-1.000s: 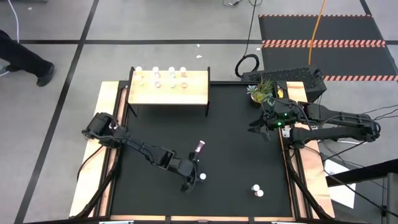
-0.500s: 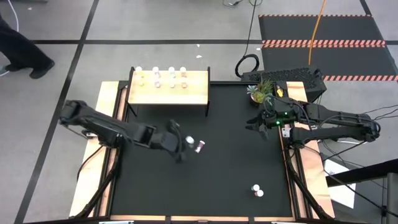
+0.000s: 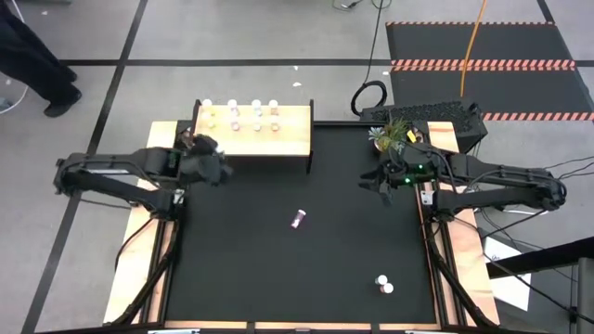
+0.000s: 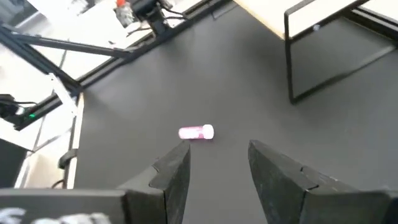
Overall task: Pick and place medicine bottles onto shelf by color
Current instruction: Put the yellow medicine bottle aligned with the other yellow medicine bottle on the shelf, then put the pink medicine bottle aligned with the other pink medicine bottle on the shelf
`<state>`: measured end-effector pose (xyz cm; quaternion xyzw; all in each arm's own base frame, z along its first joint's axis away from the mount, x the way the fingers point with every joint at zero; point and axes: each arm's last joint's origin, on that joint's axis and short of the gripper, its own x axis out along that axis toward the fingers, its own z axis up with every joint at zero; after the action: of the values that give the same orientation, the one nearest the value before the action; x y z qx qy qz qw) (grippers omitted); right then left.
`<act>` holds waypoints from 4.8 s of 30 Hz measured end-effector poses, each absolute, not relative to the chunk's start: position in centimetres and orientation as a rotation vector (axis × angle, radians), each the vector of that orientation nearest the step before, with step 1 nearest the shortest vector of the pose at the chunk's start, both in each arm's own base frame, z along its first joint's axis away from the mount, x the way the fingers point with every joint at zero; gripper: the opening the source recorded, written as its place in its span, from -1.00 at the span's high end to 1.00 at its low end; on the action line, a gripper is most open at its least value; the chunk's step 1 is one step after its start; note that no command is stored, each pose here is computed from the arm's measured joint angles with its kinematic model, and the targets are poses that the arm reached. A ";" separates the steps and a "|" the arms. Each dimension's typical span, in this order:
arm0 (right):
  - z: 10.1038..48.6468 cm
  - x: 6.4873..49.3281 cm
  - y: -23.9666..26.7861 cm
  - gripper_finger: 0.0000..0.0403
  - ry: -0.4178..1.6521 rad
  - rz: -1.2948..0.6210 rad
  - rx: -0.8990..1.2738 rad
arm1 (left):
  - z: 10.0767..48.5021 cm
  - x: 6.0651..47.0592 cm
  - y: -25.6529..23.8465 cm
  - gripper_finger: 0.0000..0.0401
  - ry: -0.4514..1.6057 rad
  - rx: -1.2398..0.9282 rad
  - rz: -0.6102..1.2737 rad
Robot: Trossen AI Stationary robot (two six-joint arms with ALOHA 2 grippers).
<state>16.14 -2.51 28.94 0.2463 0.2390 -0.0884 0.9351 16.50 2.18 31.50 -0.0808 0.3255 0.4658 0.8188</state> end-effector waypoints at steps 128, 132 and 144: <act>26.6 15.6 -5.9 0.22 0.676 -0.332 0.705 | 15.7 36.2 -1.7 0.04 0.719 -1.046 0.482; 26.6 15.6 -5.9 0.22 0.676 -0.332 0.705 | 14.5 36.3 -1.7 0.01 0.756 -1.036 0.506; 26.6 15.6 -5.9 0.22 0.672 -0.340 0.729 | 12.8 37.1 -1.4 -0.01 0.786 -0.957 0.542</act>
<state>15.58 -5.86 26.56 0.3482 0.3209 -0.1625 0.8656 37.06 -1.40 12.79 -0.4429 0.3639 0.2508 0.7800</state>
